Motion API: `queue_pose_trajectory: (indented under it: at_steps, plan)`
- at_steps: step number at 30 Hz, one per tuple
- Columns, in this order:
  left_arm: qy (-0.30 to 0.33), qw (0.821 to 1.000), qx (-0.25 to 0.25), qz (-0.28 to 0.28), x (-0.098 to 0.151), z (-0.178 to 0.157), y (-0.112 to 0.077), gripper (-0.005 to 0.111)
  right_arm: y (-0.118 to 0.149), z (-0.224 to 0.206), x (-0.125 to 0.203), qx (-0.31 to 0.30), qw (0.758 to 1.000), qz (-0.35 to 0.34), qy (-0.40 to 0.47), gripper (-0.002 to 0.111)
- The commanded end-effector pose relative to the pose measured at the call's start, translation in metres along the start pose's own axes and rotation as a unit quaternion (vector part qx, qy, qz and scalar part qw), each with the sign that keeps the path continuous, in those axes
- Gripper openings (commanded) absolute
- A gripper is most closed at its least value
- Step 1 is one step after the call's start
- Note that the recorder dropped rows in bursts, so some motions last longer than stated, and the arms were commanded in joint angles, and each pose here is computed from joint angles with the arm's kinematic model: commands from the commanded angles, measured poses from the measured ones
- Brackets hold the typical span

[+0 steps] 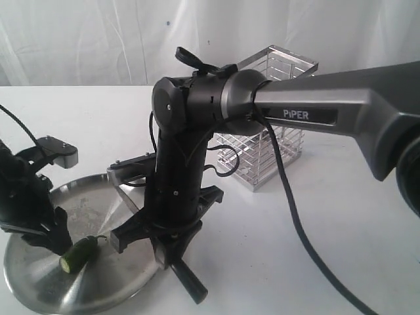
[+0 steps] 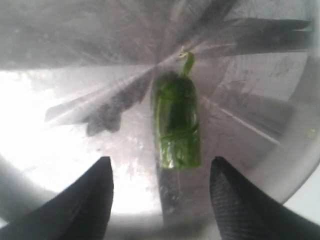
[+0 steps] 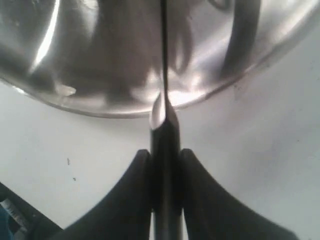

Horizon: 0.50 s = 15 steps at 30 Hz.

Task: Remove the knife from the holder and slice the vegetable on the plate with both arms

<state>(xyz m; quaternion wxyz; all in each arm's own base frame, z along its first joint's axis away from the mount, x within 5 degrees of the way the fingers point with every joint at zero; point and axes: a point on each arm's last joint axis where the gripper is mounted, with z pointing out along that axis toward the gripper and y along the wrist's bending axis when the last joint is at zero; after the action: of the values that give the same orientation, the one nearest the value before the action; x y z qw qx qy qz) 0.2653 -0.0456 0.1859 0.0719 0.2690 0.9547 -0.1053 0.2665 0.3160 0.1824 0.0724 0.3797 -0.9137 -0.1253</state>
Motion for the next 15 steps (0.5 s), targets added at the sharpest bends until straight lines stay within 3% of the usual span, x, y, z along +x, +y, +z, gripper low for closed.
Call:
queue_pose_trajectory:
  at_steps: [1, 5, 15]
  plan:
    - [-0.014, 0.998, -0.062, 0.002, 0.007, -0.027, 0.000, 0.061, 0.008, -0.002, 0.003, -0.029, 1.000, 0.008, -0.001, 0.003]
    - [-0.044, 0.995, -0.087, -0.002, 0.005, -0.037, 0.000, 0.061, 0.021, 0.002, 0.005, -0.028, 0.999, -0.019, 0.004, 0.003]
    - [-0.078, 0.993, -0.093, -0.017, -0.001, -0.038, 0.001, 0.061, 0.032, 0.014, 0.005, -0.027, 0.999, -0.037, 0.019, 0.003]
